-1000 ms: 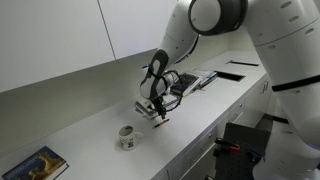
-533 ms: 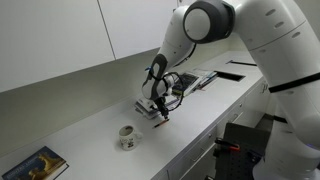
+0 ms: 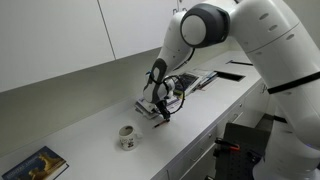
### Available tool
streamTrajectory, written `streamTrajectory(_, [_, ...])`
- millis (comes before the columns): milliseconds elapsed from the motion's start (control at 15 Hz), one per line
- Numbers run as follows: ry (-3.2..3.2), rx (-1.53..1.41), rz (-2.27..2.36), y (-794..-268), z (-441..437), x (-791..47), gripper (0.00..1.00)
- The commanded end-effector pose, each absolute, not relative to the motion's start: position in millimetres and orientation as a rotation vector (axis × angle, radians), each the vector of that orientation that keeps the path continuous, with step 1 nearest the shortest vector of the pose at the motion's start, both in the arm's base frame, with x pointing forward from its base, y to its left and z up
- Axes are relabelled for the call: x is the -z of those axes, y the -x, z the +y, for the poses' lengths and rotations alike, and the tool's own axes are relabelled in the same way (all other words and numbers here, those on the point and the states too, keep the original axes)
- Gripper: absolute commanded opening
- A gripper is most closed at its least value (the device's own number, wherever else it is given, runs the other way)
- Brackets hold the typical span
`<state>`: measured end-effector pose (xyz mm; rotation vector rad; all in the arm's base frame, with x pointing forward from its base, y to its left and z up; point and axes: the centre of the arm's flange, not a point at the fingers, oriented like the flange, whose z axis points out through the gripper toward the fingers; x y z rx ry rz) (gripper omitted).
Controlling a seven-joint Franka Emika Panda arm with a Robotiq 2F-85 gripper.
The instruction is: Place the pen inside the mug
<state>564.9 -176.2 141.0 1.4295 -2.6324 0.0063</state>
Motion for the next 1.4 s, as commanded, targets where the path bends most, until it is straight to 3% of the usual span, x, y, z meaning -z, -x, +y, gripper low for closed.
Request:
streamTrajectory(0, [-1.47,-0.037,-2.617,-569.5,-177.2,-138.2,0.38])
streamTrajectory(133, [-1.48,-0.045,-2.615,-569.4,-176.9,-136.9,0.23])
streamTrajectory(200, [-1.487,-0.054,-2.614,-569.1,-176.4,-136.1,0.24])
streamTrajectory(267, [-1.49,-0.057,-2.614,-569.1,-176.2,-135.3,0.18])
streamTrajectory(333, [-1.493,-0.061,-2.615,-569.2,-176.1,-135.0,0.07])
streamTrajectory(467, [-1.496,-0.068,-2.612,-568.8,-175.8,-134.2,0.11])
streamTrajectory(533, [-1.497,-0.071,-2.612,-568.8,-176.1,-134.6,0.06])
streamTrajectory(933, [-1.512,-0.073,-2.618,-566.5,-175.1,-140.8,0.02])
streamTrajectory(1000, [-1.519,-0.075,-2.614,-566.4,-175.0,-141.2,0.07])
streamTrajectory(1067, [-1.524,-0.077,-2.607,-566.7,-175.4,-140.1,0.33])
streamTrajectory(1133, [-1.519,-0.074,-2.605,-566.6,-175.6,-138.5,0.34])
streamTrajectory(1333, [-1.515,-0.066,-2.599,-564.9,-174.9,-133.2,0.56])
